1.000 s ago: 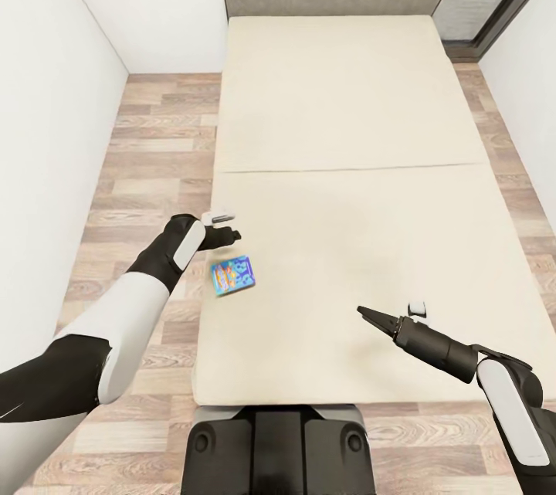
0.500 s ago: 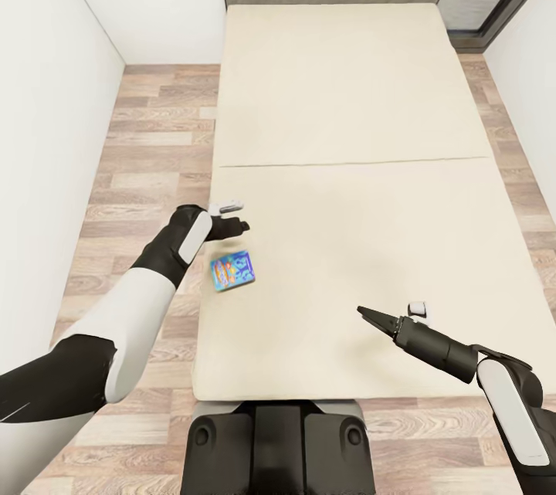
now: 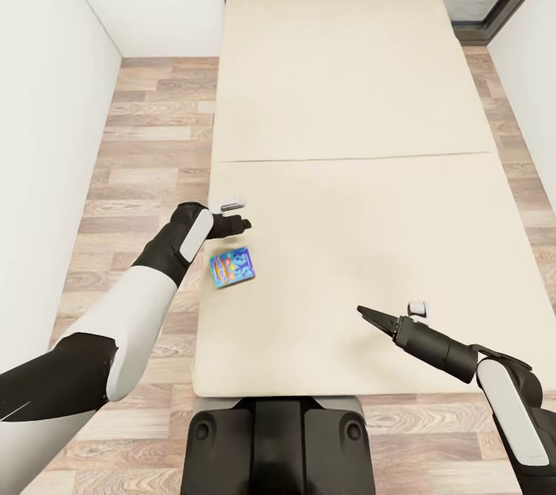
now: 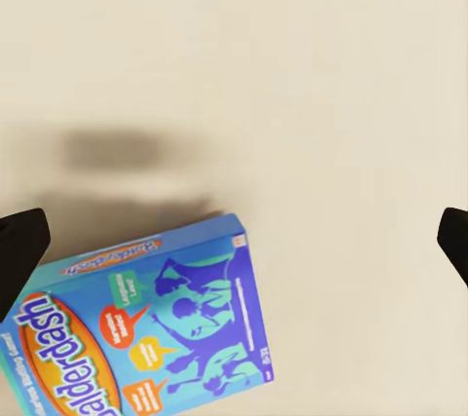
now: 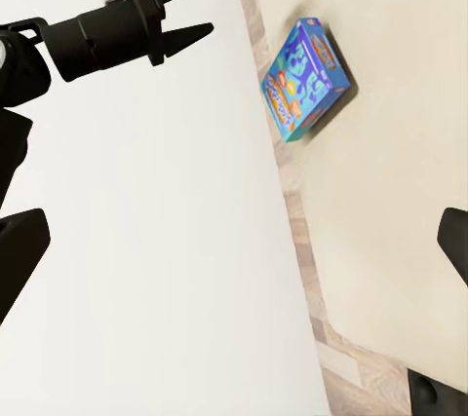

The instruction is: Put all the toys in the child's room - the three board games (two on the bed and one on the table), the two jigsaw puzzles on the table, and the tennis ball on the table - inside the toy box on the table in the child's room.

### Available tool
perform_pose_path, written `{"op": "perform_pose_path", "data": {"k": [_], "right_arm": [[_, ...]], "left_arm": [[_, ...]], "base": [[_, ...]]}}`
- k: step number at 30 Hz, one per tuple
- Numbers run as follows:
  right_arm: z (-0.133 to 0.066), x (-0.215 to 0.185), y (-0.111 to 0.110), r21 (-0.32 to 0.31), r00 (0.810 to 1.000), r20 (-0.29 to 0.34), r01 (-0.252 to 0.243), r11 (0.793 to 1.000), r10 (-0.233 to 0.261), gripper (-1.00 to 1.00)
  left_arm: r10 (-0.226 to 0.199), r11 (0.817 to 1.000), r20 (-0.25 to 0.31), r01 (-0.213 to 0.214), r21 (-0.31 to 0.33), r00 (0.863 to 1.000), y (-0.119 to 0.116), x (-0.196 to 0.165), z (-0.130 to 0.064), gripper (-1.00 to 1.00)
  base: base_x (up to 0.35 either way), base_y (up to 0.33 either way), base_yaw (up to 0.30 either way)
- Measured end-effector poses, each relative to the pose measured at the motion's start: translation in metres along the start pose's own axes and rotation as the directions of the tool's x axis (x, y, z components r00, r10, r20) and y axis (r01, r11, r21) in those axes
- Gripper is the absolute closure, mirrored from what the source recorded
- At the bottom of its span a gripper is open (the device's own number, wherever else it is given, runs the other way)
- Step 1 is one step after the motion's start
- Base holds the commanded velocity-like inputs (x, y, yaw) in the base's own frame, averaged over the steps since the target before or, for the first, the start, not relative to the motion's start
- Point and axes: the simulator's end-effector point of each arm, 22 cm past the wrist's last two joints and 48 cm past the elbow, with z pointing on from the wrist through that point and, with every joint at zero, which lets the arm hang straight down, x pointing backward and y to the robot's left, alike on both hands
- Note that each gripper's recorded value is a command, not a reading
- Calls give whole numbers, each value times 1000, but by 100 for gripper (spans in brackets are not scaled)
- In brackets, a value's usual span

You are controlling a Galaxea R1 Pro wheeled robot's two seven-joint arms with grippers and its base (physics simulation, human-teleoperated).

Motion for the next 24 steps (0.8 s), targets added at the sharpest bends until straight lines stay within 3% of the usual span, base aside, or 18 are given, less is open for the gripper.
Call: {"op": "perform_pose_path", "data": {"k": [24], "right_arm": [[0,-1,1,-2,1000,3,5,1000,-5,-100]], "left_arm": [[6,1000,12,-6,-6,1000,3,-11,-4,-100]], "base": [[0,0,0]]}}
